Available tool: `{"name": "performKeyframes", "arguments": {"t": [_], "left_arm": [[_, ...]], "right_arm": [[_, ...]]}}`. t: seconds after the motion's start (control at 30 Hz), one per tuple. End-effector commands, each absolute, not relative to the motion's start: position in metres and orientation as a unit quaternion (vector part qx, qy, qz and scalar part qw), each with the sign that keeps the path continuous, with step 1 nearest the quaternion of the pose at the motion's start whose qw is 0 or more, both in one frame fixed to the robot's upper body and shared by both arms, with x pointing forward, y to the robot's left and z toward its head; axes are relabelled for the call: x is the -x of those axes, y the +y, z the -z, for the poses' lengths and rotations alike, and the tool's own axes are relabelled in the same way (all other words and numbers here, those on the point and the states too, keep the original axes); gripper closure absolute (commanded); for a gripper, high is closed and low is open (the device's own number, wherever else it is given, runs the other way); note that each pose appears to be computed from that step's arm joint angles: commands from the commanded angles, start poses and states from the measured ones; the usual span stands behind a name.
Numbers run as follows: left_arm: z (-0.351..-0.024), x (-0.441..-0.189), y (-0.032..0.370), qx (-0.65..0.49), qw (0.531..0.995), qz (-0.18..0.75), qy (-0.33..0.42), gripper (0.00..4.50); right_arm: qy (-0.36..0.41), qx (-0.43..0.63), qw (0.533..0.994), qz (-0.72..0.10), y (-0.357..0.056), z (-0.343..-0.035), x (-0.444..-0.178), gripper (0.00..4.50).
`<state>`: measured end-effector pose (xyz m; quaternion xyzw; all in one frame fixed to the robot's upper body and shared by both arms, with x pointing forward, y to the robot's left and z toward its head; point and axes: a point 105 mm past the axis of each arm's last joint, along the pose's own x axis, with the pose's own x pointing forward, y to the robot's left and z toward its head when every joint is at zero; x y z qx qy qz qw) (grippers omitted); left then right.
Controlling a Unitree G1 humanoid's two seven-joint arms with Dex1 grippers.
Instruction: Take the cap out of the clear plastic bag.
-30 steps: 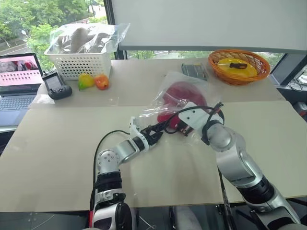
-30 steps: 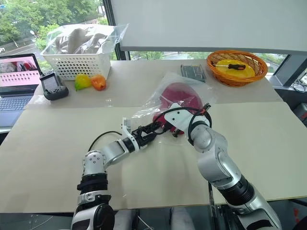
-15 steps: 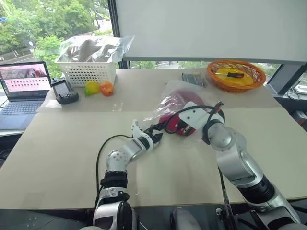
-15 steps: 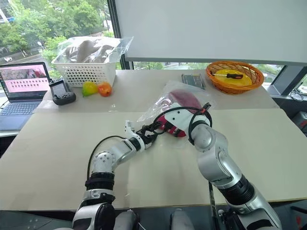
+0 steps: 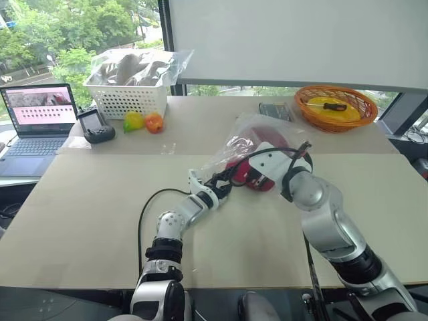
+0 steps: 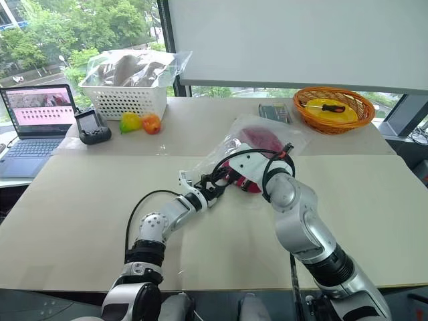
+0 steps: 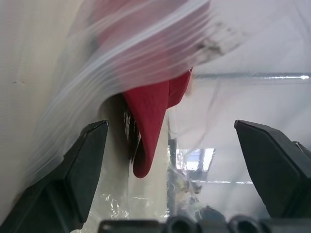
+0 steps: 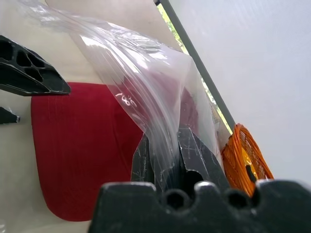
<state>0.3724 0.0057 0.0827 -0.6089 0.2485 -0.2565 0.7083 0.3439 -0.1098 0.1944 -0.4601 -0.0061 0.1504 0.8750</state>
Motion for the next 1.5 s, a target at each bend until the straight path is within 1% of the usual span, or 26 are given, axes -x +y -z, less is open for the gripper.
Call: {"name": "performKeyframes", "arguments": {"t": [0.03, 0.13, 0.27, 0.4, 0.5, 0.57, 0.7, 0.9, 1.0, 1.03, 1.17, 1.23, 1.27, 1.3, 1.33, 1.37, 1.5], "left_arm": [[-0.158, -0.362, -0.095, 0.576, 0.669, 0.382, 0.272, 0.00], [-0.162, -0.359, -0.095, 0.561, 0.679, 0.393, 0.264, 0.00], [-0.169, -0.358, -0.088, 0.537, 0.699, 0.401, 0.248, 0.00], [-0.174, -0.357, -0.081, 0.547, 0.699, 0.389, 0.246, 0.00], [-0.167, -0.361, -0.081, 0.553, 0.703, 0.362, 0.263, 0.00], [-0.160, -0.365, -0.085, 0.562, 0.699, 0.341, 0.281, 0.00], [-0.159, -0.368, -0.095, 0.573, 0.687, 0.330, 0.300, 0.00], [-0.166, -0.371, -0.102, 0.578, 0.681, 0.338, 0.297, 0.00], [-0.168, -0.372, -0.102, 0.577, 0.679, 0.340, 0.300, 0.75], [-0.167, -0.371, -0.102, 0.576, 0.679, 0.340, 0.302, 1.15], [-0.165, -0.371, -0.102, 0.575, 0.680, 0.339, 0.304, 2.49], [-0.165, -0.371, -0.102, 0.576, 0.679, 0.338, 0.304, 3.24], [-0.165, -0.371, -0.101, 0.577, 0.678, 0.338, 0.304, 3.73], [-0.165, -0.370, -0.102, 0.578, 0.678, 0.339, 0.304, 3.93], [-0.166, -0.370, -0.102, 0.577, 0.677, 0.341, 0.303, 4.31], [-0.167, -0.370, -0.102, 0.578, 0.677, 0.343, 0.301, 4.49], [-0.170, -0.369, -0.101, 0.584, 0.671, 0.350, 0.294, 4.49]], "right_arm": [[-0.028, 0.438, 0.887, -0.143, -0.111, -0.209, -0.341, 4.47], [-0.014, 0.390, 0.904, -0.172, -0.107, -0.201, -0.341, 4.47], [-0.006, 0.360, 0.916, -0.178, -0.117, -0.199, -0.348, 4.47], [0.012, 0.369, 0.913, -0.172, -0.137, -0.193, -0.362, 4.47], [0.006, 0.373, 0.913, -0.165, -0.148, -0.199, -0.370, 4.47], [0.001, 0.374, 0.912, -0.167, -0.149, -0.201, -0.372, 4.47], [-0.002, 0.376, 0.911, -0.168, -0.149, -0.202, -0.372, 4.47], [-0.004, 0.377, 0.910, -0.174, -0.145, -0.201, -0.370, 4.47], [-0.007, 0.374, 0.911, -0.175, -0.143, -0.202, -0.368, 4.50], [-0.007, 0.373, 0.911, -0.176, -0.143, -0.202, -0.368, 4.50], [-0.008, 0.371, 0.911, -0.178, -0.141, -0.200, -0.367, 4.50], [-0.008, 0.370, 0.911, -0.180, -0.139, -0.200, -0.366, 4.50], [-0.008, 0.369, 0.911, -0.181, -0.139, -0.200, -0.366, 4.50], [-0.008, 0.369, 0.911, -0.183, -0.138, -0.199, -0.366, 4.50], [-0.008, 0.370, 0.911, -0.183, -0.138, -0.199, -0.366, 4.50], [-0.007, 0.371, 0.910, -0.183, -0.138, -0.199, -0.366, 4.50], [-0.006, 0.373, 0.910, -0.183, -0.138, -0.198, -0.366, 4.50]]}}
